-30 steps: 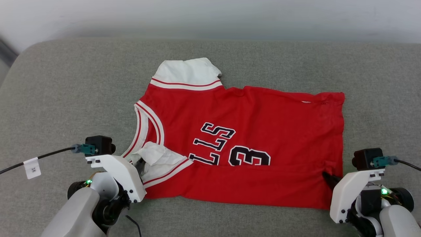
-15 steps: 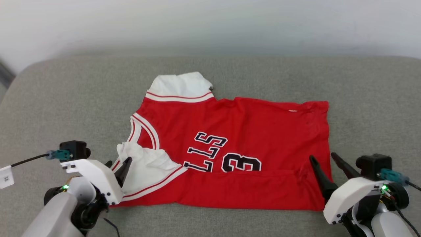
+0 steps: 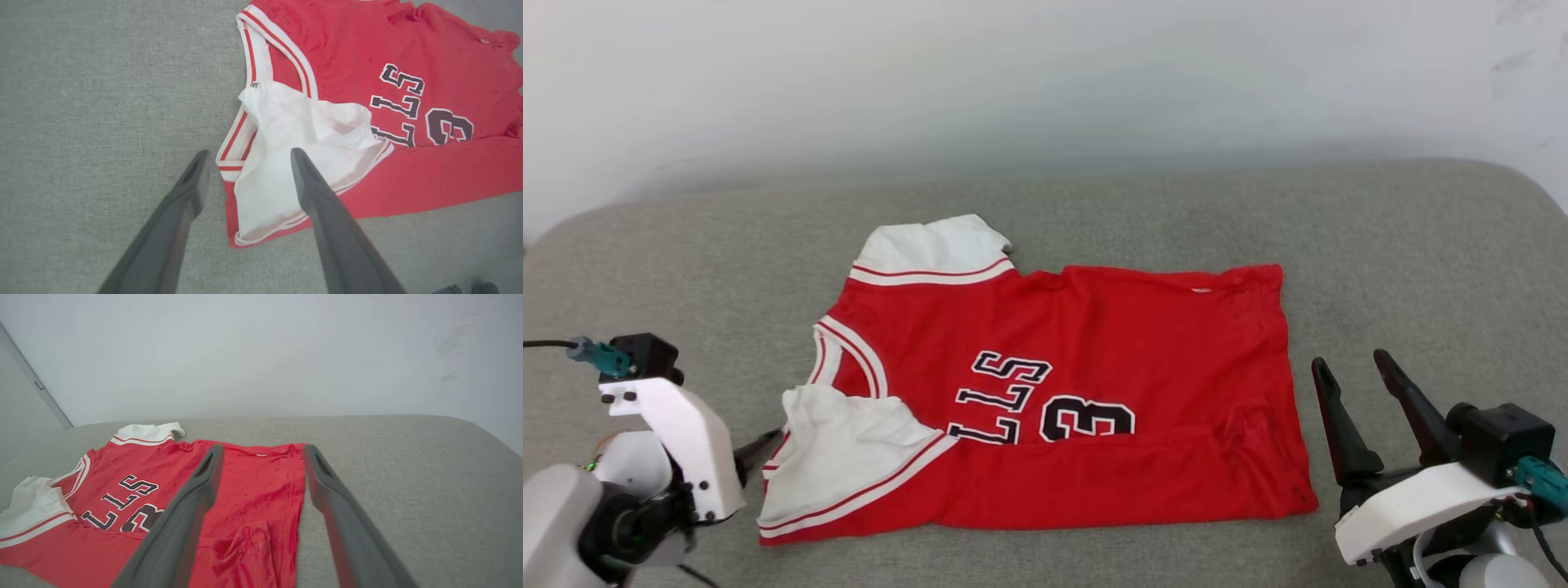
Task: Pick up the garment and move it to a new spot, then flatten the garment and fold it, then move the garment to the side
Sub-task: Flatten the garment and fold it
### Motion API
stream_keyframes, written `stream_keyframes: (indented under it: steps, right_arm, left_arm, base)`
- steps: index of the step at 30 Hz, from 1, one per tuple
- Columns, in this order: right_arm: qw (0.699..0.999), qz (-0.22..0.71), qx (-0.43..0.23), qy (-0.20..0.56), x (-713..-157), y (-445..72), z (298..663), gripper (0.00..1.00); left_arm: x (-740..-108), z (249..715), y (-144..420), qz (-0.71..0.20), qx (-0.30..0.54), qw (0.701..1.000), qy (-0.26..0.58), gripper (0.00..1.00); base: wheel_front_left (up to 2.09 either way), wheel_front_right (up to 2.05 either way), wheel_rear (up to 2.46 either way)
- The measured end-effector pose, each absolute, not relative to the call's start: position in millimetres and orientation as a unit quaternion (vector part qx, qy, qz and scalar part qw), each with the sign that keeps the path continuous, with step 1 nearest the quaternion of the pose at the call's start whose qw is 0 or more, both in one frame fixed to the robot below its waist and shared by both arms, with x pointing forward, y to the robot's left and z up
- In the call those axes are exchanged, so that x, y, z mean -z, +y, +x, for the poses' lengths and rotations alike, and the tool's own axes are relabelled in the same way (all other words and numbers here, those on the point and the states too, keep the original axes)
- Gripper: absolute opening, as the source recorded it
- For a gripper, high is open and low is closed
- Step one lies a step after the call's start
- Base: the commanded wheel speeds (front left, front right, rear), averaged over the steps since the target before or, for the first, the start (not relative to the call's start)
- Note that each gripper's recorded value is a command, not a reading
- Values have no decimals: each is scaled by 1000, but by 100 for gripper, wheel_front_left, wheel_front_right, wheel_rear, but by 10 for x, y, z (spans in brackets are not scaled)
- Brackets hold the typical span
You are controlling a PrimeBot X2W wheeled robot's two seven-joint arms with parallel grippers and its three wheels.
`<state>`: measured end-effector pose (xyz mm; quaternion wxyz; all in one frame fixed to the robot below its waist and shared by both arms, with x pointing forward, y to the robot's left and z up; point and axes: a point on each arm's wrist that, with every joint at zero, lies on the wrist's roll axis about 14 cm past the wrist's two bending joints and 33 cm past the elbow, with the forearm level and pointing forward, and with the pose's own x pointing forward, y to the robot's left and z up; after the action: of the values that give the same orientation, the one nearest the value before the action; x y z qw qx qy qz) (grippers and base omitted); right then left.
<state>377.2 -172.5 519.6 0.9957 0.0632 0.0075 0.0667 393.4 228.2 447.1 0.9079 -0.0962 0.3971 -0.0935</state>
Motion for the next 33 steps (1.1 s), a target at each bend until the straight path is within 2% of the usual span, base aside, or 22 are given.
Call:
stream_keyframes:
  steps: [5,8,9,12,13,14,15,16,19,22,26,29,33]
  right_arm:
    - [996,72,-51,10,-5164,-1765,3814,100]
    - [996,75,-47,16,-5120,-1776,3837,100]
    - [996,77,-42,20,-5081,-1795,3864,100]
    - [996,77,-32,27,-5020,-1843,3893,100]
    - [996,78,-29,30,-5001,-1857,3895,100]
    - [996,78,-26,32,-4985,-1874,3899,100]
    - [996,78,-23,33,-4976,-1895,3902,100]
    - [996,80,-19,33,-4977,-1921,3908,100]
    - [995,90,-14,44,-4959,-1952,3911,100]
    - [991,101,-10,85,-4844,-1989,3894,100]
    - [974,116,-5,195,-4531,-2083,3804,100]
    - [948,114,-9,297,-4276,-2120,3684,100]
    - [913,110,-32,392,-4090,-1996,3594,100]
  left_arm:
    - [-4113,3809,2257,-91,99,855,500,100]
    - [-3984,3792,2236,-96,98,840,524,100]
    - [-3836,3752,2185,-98,102,823,550,100]
    - [-3707,3770,2130,-103,105,810,568,100]
    - [-3678,3779,2105,-110,108,806,571,88]
    - [-3656,3795,2086,-113,111,805,572,42]
    - [-3637,3809,2074,-118,113,805,570,5]
    - [-3628,3827,2048,-126,115,806,566,0]
    - [-3650,3876,1988,-136,119,821,541,0]
    - [-3697,3882,1950,-140,122,838,512,0]
    - [-3840,3887,1942,-134,120,866,467,0]
    - [-3979,3880,1969,-127,118,884,435,0]
    - [-4181,3886,1983,-116,121,902,398,0]
  base:
    - [0,0,0]
    - [0,0,0]
    - [0,0,0]
    - [0,0,0]
    - [0,0,0]
    - [0,0,0]
    - [0,0,0]
    - [0,0,0]
    - [0,0,0]
    - [0,0,0]
    - [0,0,0]
    - [0,0,0]
    - [0,0,0]
